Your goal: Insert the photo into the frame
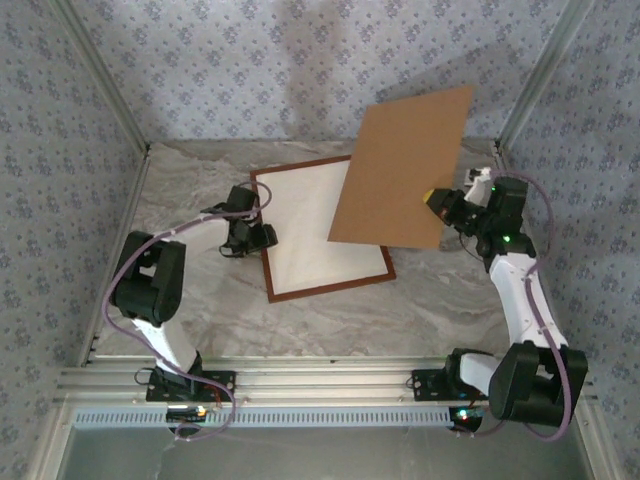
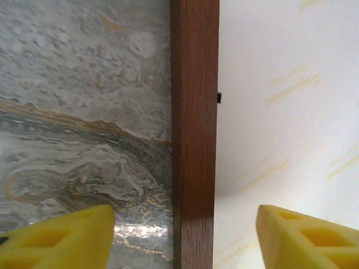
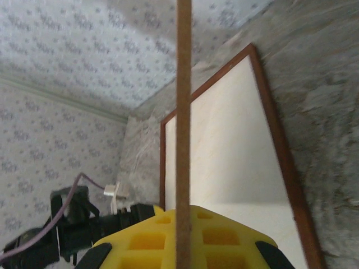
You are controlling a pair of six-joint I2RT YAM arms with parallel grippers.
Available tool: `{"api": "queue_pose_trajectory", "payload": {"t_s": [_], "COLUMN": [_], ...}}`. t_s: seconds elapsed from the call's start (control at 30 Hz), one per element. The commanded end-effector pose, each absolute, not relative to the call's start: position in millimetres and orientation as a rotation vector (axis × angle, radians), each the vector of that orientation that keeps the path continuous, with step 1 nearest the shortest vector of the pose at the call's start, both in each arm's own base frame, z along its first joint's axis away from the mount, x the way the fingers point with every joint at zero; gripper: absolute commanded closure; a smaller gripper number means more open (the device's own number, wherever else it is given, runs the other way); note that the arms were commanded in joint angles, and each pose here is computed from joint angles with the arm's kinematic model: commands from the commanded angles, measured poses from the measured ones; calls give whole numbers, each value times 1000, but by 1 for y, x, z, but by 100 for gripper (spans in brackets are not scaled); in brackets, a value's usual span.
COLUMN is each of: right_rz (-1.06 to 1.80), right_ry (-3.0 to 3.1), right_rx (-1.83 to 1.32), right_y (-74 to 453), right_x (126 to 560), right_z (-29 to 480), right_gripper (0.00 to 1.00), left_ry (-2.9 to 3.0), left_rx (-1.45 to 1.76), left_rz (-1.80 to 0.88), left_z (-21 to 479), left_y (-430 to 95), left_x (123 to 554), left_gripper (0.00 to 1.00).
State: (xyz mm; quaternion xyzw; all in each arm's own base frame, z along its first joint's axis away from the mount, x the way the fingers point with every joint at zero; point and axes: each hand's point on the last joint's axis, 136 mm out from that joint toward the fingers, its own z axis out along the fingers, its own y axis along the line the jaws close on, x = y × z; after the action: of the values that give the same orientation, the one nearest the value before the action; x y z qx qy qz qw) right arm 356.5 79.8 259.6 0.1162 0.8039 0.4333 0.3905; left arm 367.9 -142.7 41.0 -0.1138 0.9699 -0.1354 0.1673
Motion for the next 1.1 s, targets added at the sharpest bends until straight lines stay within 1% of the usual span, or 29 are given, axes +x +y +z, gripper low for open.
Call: {"api": "queue_pose_trajectory", "payload": {"t_s": [0.0, 0.07, 0.1, 0.13, 0.17, 0.37, 0.53, 0.8, 0.93, 1.07], "right_rz": [1160, 1202, 1225, 1243, 1264, 1358, 1445, 1607, 1626, 1640], "right_ry": [1945, 1951, 1957, 1961, 1970, 2028, 2030, 2128, 2163, 2198], "right_rx": [92, 33, 3, -23, -55, -192, -289, -301, -281, -250], "right_y": [109, 125, 133, 140, 149, 193, 221, 232, 234, 237], "right_x": [363, 364, 365, 365, 365, 364, 361, 380, 393, 404], "right_z": [289, 287, 285, 283, 280, 255, 240, 216, 204, 190], "right_gripper": [100, 100, 100, 100, 100, 100, 100, 100, 100, 100], "left_ry": [2684, 2654, 2640, 2626, 2608, 2496, 2475, 2477, 2471, 2427], "left_rx": [-326, -337, -350, -366, -390, -571, -618, -639, -645, -719], "left_rz": [-467, -470, -468, -472, -482, -609, -673, -720, -710, -703], "left_z": [79, 88, 92, 94, 97, 103, 100, 92, 91, 91], "left_y": [-139, -132, -127, -123, -117, -90, -84, -87, -84, -71], "left_x": [373, 374, 374, 373, 373, 365, 356, 349, 347, 346], "left_gripper": [26, 20, 10, 3, 1, 1, 2, 2, 1, 1]}}
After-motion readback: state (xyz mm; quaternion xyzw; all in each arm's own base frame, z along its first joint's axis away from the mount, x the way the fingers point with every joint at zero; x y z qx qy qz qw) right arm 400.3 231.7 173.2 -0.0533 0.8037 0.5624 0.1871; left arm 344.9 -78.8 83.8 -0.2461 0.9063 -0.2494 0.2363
